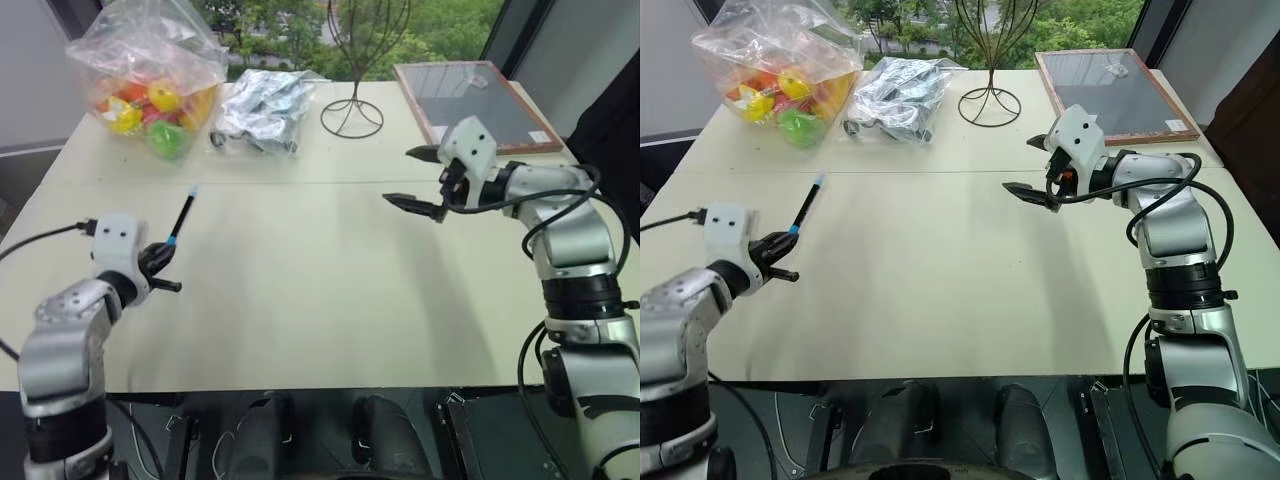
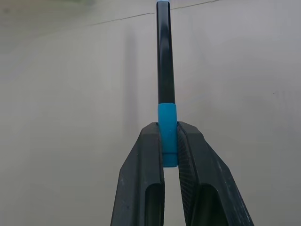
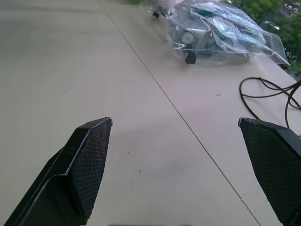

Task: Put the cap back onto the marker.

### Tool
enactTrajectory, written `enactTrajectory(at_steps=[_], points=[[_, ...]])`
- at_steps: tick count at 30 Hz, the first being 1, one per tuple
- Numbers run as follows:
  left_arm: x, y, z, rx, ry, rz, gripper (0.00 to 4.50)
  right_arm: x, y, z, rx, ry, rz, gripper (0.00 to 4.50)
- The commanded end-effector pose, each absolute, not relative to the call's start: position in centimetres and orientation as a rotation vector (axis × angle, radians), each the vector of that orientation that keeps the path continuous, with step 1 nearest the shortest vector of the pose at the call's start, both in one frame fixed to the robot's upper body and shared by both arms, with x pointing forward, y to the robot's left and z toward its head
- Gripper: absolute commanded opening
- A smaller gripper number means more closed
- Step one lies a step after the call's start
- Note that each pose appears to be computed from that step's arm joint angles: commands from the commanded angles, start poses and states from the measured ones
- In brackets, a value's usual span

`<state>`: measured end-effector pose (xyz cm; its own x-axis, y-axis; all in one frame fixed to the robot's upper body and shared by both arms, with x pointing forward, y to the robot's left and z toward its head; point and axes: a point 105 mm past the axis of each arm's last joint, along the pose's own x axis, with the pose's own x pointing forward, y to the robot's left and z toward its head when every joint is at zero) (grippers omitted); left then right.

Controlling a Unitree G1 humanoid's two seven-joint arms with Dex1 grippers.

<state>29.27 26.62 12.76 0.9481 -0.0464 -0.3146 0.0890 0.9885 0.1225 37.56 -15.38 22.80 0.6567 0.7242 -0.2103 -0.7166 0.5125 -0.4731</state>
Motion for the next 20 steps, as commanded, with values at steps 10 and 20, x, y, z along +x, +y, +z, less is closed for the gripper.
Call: enactTrajectory(at_steps=[10, 20], points=[[28.8, 27.2, 12.6, 0.138, 0.287, 0.008, 3.3, 37.8, -15.1, 24.2, -0.577, -0.069, 0.857, 4.5], [30.2, 32.6, 20.9, 0.19, 0.022, 0.05, 4.44, 38.4, -19.7, 25.8, -0.378, -0.167, 0.597, 4.5]])
